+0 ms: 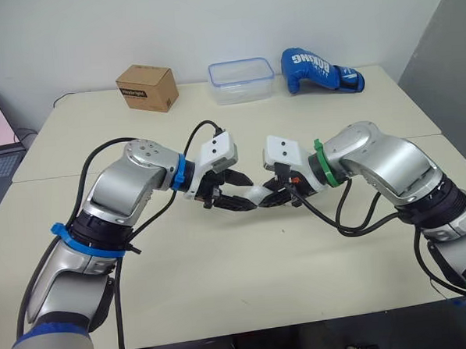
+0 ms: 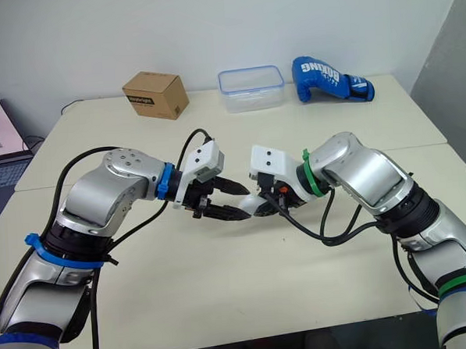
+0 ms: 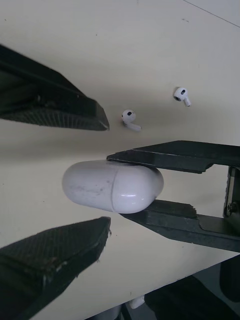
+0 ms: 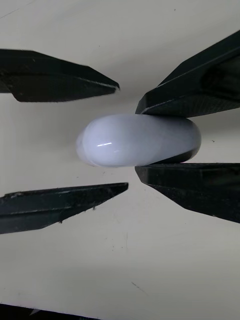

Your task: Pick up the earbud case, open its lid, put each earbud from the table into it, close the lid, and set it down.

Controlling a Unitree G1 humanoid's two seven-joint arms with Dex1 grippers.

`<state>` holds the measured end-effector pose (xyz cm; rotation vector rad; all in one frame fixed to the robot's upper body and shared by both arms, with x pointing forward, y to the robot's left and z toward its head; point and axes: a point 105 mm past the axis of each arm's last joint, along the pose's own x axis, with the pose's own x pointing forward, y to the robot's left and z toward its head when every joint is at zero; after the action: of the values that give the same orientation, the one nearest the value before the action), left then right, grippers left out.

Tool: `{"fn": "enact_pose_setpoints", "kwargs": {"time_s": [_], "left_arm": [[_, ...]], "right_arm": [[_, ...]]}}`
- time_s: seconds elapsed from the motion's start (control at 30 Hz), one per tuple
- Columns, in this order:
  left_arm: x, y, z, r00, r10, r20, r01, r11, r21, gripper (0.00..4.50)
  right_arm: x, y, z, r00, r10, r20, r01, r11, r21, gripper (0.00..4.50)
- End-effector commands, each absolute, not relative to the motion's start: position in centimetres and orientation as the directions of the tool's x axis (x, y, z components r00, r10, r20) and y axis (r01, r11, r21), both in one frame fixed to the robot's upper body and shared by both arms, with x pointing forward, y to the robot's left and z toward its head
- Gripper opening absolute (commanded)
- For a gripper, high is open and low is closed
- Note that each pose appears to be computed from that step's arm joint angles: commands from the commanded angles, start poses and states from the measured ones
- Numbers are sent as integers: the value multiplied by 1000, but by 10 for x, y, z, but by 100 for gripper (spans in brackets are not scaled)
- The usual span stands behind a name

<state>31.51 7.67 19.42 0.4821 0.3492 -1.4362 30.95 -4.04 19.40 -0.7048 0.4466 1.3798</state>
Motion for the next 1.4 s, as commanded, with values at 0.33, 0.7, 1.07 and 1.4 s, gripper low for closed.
{"fn": "enact_pose_setpoints", "kwargs": {"time_s": [0.33, 0.7, 1.07, 1.4], "left_arm": [[313, 75, 200, 125, -847, -517, 987, 54, 151, 217], [313, 74, 197, 120, -847, -517, 987, 49, 150, 217], [313, 72, 195, 121, -851, -511, 987, 48, 153, 77], [318, 71, 196, 150, -849, -507, 980, 62, 187, 76]], "right_arm": [[317, -41, 204, 204, 712, -672, -973, 72, -220, 80], [315, -38, 206, 192, 720, -667, -976, 66, -209, 80], [313, -34, 213, 183, 735, -653, -978, 71, -194, 80], [310, -34, 213, 165, 741, -651, -982, 62, -178, 80]]}}
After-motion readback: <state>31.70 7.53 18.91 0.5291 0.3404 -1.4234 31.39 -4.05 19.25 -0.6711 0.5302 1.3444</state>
